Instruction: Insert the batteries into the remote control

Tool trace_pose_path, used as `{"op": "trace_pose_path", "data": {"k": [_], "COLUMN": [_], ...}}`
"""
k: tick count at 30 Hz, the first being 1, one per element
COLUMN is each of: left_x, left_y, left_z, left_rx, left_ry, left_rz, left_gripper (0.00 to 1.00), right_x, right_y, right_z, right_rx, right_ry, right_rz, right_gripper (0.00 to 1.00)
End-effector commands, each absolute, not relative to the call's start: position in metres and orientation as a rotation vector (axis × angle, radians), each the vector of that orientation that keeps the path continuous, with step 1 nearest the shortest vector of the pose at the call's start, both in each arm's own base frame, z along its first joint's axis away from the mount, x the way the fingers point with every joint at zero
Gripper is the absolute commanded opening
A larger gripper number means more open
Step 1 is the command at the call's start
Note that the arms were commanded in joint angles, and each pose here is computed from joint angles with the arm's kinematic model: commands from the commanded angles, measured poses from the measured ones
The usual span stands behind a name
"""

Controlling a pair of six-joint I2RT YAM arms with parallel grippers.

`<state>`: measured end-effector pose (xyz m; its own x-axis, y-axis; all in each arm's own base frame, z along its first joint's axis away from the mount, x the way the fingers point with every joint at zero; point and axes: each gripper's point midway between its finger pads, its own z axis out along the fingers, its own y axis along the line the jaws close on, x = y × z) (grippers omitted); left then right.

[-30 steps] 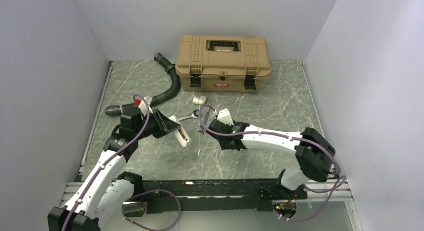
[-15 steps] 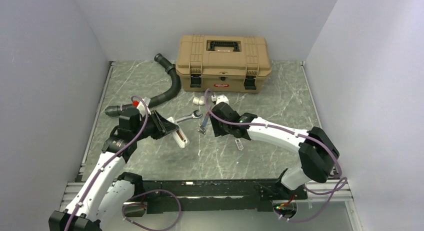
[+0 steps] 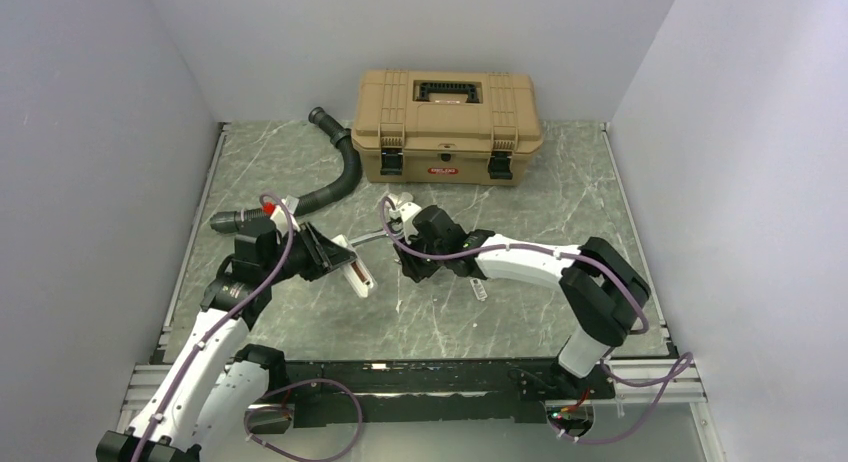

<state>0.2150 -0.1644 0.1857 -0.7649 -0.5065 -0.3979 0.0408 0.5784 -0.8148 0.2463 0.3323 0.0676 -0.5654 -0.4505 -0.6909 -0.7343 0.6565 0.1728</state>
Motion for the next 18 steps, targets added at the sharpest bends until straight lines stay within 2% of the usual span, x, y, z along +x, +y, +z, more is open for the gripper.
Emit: {"op": "trace_pose_path", "data": {"k": [1, 18], "left_x": [0.217, 0.219], "left_y": [-0.163, -0.163], "left_z": [0.196, 0.196], "left_rx": [-0.351, -0.353], "left_ry": [2.150, 2.155], "left_rz": [-1.157, -1.156], "left_gripper": [0.00, 0.00], "right_x": [0.262, 0.274], "right_y": [0.350, 0.339], "right_z": [0.079, 0.045], "right_rx": [-0.927, -0.872], "right_ry": [2.178, 2.251], "right_rz": [0.633, 0.511], "right_gripper": [0.40, 0.45]}}
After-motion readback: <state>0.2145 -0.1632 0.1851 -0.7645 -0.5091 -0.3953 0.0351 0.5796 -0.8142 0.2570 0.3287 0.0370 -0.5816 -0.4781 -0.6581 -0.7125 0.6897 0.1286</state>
